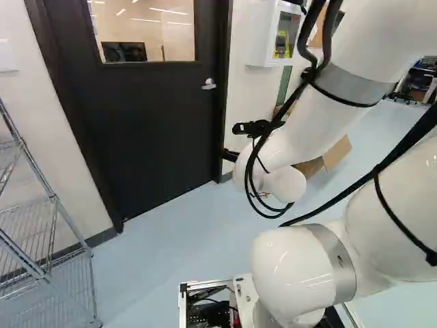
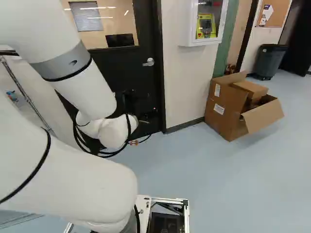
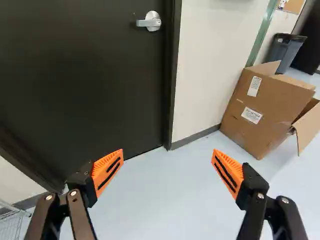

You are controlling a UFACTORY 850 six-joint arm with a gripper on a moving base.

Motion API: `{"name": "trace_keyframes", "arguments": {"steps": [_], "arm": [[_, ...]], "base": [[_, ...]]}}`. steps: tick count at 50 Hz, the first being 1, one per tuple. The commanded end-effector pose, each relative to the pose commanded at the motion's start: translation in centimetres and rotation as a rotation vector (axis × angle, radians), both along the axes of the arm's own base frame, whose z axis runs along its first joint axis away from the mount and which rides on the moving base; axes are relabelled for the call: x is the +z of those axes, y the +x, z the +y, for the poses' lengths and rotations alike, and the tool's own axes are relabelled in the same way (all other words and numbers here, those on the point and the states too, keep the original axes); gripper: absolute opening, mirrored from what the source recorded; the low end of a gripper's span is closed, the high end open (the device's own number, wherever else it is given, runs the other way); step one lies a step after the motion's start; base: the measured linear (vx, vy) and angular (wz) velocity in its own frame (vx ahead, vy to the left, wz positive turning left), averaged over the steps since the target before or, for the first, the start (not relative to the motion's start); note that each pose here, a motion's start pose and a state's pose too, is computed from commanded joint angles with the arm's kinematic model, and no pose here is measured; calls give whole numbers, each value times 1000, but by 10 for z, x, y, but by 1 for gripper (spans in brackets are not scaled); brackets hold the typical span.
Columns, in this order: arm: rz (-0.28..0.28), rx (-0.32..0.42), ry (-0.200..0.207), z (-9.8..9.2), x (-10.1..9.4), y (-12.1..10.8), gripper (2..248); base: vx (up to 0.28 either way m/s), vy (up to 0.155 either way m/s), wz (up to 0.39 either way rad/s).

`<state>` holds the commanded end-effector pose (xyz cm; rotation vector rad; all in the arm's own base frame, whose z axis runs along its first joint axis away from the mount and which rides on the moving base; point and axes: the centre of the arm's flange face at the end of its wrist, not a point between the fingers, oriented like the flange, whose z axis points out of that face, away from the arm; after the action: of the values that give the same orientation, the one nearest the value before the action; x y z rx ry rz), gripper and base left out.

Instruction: Open the door and move inside

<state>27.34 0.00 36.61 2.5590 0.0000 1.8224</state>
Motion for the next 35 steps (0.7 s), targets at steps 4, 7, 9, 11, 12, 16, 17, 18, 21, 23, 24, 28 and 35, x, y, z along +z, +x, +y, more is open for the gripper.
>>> {"name": "trace_keyframes", "arguments": {"steps": [4, 7, 9, 11, 12, 16, 17, 18, 21, 23, 24, 28, 35], "arm": [[0, 0, 0, 0, 0, 0, 247], [0, 0, 0, 0, 0, 0, 247], [0, 0, 0, 0, 0, 0, 247], [0, 0, 0, 0, 0, 0, 247], [0, 0, 0, 0, 0, 0, 247], [0, 0, 0, 0, 0, 0, 247], [0, 0, 0, 0, 0, 0, 247], [0, 0, 0, 0, 0, 0, 247], [0, 0, 0, 0, 0, 0, 247], [0, 0, 0, 0, 0, 0, 247], [0, 0, 0, 0, 0, 0, 247], [0, 0, 0, 0, 0, 0, 247], [0, 0, 0, 0, 0, 0, 247]], "base": [[181, -54, 6], [189, -52, 70], [177, -41, 154], [199, -23, 191], [172, -15, 193], [180, -13, 237], [175, -14, 249], [175, -17, 248], [193, -11, 290], [179, -2, 282], [180, 0, 295], [178, 8, 297], [175, 7, 290]]}}
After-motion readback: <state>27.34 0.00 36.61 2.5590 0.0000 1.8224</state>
